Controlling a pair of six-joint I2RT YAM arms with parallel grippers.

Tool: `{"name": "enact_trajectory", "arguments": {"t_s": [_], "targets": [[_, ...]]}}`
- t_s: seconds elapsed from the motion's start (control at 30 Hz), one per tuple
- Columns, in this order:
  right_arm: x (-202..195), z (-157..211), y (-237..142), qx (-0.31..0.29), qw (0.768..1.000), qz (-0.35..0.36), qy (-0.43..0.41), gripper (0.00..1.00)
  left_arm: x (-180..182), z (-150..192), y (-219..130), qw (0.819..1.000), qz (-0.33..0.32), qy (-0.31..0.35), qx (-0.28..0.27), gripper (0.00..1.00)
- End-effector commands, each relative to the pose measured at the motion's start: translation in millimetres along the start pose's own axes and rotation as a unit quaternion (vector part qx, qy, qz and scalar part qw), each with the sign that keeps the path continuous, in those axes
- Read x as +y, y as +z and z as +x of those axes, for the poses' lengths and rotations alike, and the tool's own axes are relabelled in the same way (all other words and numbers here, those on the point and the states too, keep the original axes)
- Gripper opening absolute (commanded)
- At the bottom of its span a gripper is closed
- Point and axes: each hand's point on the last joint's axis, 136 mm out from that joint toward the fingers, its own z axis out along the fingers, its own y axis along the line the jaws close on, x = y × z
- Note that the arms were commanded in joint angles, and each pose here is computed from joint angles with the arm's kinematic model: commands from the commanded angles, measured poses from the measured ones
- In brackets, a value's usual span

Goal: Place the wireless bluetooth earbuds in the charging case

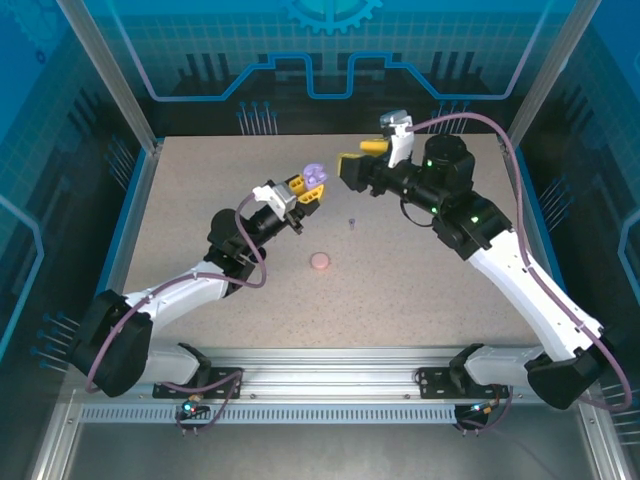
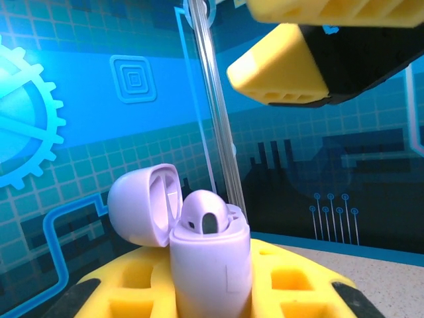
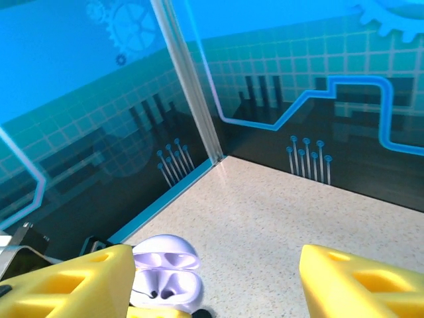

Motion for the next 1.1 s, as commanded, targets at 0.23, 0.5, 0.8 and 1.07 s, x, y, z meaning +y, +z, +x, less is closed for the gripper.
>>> {"name": "enact_trajectory", "arguments": {"t_s": [0.23,0.5,0.8,1.07], "targets": [[-110,114,44,0.179,0.955,0.201,0.121,0.65,10,-14,-15,0.999,-0.044,-0.012,-0.025,0.0],[-165,222,88,0.34,0.871,0.316,0.162,0.58,10,-8,-23,0.998,-0.052,-0.012,-0.019,0.0],[-184,291,120,0.442,0.818,0.349,0.121,0.47,13,-12,-27,0.998,-0.063,-0.008,-0.023,0.0],[-197,322,123,0.461,0.795,0.374,0.127,0.4,13,-13,-24,0.998,-0.062,-0.009,-0.028,0.0]]}}
